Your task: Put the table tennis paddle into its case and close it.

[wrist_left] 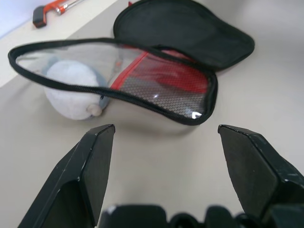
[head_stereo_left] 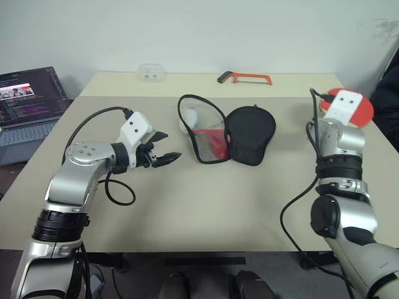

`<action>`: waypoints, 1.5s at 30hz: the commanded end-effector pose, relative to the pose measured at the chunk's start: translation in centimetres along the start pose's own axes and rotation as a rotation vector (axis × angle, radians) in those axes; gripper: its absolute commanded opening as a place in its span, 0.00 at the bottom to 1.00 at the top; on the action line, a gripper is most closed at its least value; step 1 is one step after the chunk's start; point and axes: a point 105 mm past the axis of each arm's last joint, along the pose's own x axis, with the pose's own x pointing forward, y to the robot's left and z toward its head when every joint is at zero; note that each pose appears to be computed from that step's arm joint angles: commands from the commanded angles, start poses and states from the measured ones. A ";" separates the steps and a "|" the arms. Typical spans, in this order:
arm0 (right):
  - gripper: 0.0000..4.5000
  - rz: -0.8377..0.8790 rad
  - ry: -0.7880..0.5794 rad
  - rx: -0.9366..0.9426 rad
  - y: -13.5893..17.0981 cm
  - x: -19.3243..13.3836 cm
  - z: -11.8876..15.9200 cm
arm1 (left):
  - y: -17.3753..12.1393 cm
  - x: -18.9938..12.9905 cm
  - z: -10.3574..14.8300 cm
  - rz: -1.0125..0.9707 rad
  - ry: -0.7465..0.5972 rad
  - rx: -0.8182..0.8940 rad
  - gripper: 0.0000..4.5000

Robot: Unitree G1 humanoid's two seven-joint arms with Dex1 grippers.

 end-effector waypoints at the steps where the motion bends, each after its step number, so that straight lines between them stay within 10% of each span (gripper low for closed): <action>1: 0.24 0.195 -0.046 0.021 5.2 -4.1 1.9 | 0.7 -0.6 1.5 0.025 -0.035 0.043 0.85; 18: 0.24 0.426 0.114 -0.041 12.7 -7.9 -3.1 | -0.7 -0.9 0.8 0.020 -0.014 0.020 0.85; 45: 0.24 0.336 0.138 -0.111 11.6 -7.1 -5.8 | -0.9 -0.3 0.6 0.005 -0.010 0.014 0.85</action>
